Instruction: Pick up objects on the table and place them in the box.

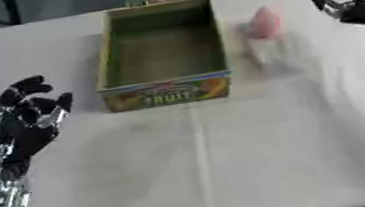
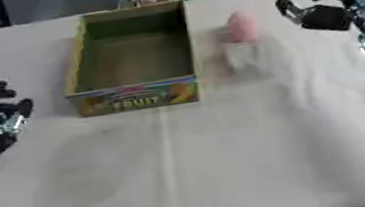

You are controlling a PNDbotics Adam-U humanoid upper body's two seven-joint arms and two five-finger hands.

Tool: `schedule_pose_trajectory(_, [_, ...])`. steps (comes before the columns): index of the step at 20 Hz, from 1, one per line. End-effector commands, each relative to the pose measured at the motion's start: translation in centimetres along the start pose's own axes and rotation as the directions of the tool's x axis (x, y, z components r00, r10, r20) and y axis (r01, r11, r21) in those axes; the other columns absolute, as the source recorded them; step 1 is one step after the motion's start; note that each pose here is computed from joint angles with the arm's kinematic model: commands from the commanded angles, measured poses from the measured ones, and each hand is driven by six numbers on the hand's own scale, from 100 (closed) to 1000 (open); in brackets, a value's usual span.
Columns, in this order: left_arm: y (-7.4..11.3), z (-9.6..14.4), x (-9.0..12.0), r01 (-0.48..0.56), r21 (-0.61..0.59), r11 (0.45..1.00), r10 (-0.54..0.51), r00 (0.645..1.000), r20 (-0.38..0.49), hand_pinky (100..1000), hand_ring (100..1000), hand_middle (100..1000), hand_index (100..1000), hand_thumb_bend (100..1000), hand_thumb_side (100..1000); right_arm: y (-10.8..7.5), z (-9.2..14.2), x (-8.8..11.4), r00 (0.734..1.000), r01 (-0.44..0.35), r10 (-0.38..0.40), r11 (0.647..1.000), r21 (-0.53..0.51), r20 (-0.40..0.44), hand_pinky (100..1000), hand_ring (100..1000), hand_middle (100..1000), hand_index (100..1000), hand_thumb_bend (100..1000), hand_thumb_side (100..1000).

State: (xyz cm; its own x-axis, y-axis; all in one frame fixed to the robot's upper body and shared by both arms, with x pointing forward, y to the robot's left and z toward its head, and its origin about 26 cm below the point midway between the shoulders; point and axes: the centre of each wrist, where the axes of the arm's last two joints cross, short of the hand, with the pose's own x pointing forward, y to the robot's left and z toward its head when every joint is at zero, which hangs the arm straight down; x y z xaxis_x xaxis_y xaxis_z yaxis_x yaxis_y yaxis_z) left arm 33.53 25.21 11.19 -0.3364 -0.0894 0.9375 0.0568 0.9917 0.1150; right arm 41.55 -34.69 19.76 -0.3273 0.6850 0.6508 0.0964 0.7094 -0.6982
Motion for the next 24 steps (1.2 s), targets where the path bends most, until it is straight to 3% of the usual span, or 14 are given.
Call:
schedule_pose_trajectory(1, [0.4,-0.3,1.0,0.016,0.000,1.000,-0.016,0.999,0.035,572,533,601,739,471,100,-0.8,-0.8,0.3,1.000,0.006,-0.006,1.000,0.006,0.004,757,873,802,973,380,362])
schedule_pose_trajectory(11, [0.3,-0.3,1.0,0.013,-0.007,1.000,-0.013,0.999,0.034,571,533,601,739,471,100,1.4,-3.5,-1.3,0.995,-0.008,0.017,0.995,0.100,-0.095,759,872,798,970,377,347])
schedule_pose_trajectory(16, [0.2,-0.4,1.0,0.011,-0.012,1.000,-0.011,0.999,0.034,571,533,601,739,472,100,4.0,-4.7,-2.0,0.988,-0.021,0.043,0.988,0.153,-0.147,761,872,799,962,375,342])
schedule_pose_trajectory(24, [0.0,-0.5,1.1,0.008,-0.021,1.000,-0.007,0.999,0.038,571,533,601,740,471,100,7.2,-5.7,-1.9,0.985,-0.033,0.064,0.981,0.193,-0.158,762,872,799,960,372,340])
